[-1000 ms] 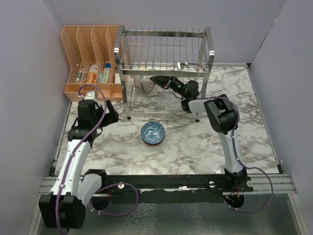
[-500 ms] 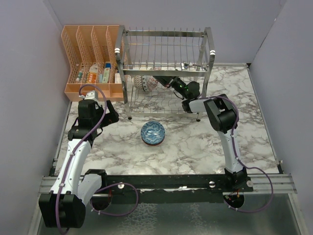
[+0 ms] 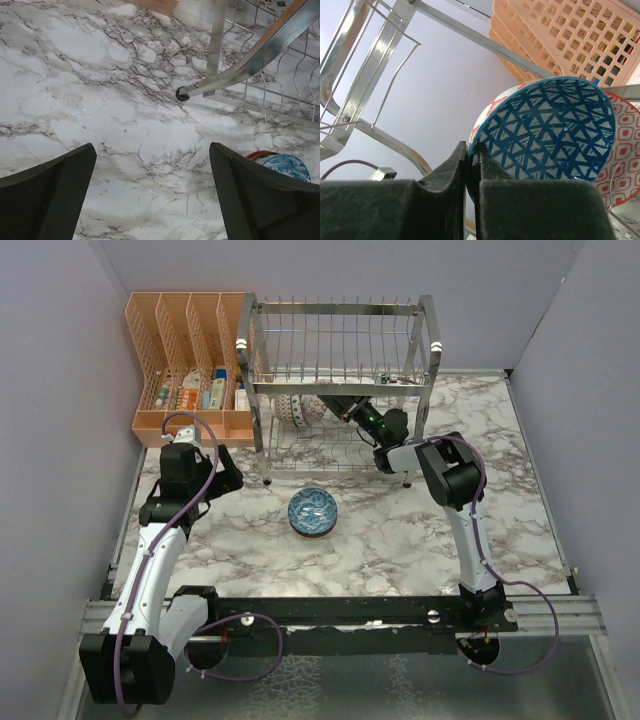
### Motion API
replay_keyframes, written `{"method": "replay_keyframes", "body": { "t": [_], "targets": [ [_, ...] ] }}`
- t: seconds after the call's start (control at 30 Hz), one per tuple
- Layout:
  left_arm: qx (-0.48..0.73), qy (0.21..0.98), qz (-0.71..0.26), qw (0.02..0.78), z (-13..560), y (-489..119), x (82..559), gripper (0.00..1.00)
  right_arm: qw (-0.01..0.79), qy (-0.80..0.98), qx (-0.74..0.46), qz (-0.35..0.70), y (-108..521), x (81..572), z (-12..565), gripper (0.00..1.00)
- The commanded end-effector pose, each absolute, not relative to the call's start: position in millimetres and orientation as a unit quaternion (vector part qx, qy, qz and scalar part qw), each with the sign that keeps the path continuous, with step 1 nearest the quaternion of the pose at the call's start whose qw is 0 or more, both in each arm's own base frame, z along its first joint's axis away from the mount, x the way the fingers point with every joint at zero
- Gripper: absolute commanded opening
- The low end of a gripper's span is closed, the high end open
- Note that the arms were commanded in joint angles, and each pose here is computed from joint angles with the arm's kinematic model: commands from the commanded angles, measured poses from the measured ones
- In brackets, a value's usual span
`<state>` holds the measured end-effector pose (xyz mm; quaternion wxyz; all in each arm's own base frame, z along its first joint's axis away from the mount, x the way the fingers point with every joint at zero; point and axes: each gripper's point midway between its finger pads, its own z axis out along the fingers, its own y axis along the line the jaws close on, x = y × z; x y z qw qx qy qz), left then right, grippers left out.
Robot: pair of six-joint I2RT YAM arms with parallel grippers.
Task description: Load the bowls into the dish rack
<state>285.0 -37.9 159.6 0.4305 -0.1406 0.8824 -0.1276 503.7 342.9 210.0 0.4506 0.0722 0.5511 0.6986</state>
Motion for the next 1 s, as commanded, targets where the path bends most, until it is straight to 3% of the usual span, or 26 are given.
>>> {"method": "replay_keyframes", "body": {
  "t": [0.0, 0.73, 0.97],
  "targets": [
    [-0.135, 0.878, -0.129, 0.44, 167.3, -36.9, 289.1, 0.99, 0.484, 0.533, 0.086, 0.689, 327.0, 520.9, 215.5, 0.01],
    [-0.135, 0.88, -0.128, 0.437, 165.8, -36.7, 290.7, 0.99, 0.441, 0.588, 0.108, 0.67, 328.4, 542.7, 152.9, 0.01],
    [-0.136, 0.88, -0.127, 0.436, 165.2, -35.9, 291.3, 0.99, 0.437, 0.597, 0.112, 0.663, 325.8, 542.0, 148.1, 0.08]
  ]
}}
